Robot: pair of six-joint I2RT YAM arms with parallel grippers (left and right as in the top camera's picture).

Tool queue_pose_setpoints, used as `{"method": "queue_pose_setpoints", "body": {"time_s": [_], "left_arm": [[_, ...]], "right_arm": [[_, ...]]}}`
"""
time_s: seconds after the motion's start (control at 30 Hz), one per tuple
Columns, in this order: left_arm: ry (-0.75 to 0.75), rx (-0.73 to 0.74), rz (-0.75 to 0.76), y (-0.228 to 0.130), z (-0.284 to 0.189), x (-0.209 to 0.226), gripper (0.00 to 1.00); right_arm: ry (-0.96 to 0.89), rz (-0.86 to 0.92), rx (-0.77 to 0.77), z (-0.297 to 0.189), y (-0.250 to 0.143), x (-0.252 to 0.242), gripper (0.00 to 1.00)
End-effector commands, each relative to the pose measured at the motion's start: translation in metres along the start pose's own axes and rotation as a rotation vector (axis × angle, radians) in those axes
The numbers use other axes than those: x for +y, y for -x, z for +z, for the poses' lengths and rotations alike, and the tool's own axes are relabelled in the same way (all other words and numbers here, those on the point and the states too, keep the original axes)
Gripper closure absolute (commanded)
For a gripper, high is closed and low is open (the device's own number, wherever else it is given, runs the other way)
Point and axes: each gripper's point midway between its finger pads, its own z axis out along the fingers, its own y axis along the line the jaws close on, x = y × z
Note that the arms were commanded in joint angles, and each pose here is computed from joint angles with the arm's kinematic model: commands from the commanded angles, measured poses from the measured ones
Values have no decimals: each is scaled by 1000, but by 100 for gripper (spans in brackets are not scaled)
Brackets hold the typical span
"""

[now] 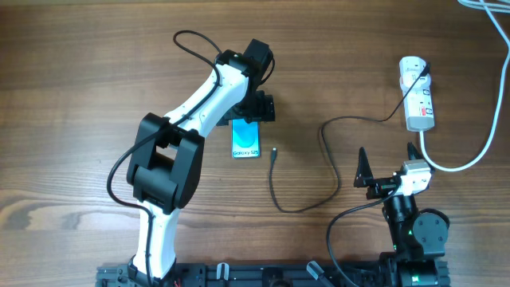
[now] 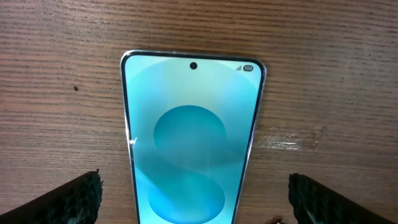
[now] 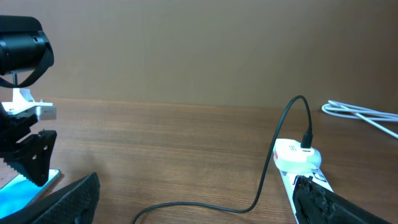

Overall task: Plug charger to phone and switch on socket
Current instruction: 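Lower the left gripper onto the phone's top edge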

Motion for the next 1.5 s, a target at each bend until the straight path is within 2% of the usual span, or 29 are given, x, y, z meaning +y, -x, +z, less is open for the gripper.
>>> {"method": "queue_pose_setpoints", "body": {"time_s": [0.0,1.13,1.47], "left_arm": [[34,23,0,-8,16,7,0],[54,-16,-22,-3,24,9,0],[58,-10,-27,-12,46,15,0]], "right_arm": [[-22,-13,-8,0,2,-4,0],[-22,-13,-8,0,2,-4,0],[-22,-13,-8,0,2,-4,0]]}}
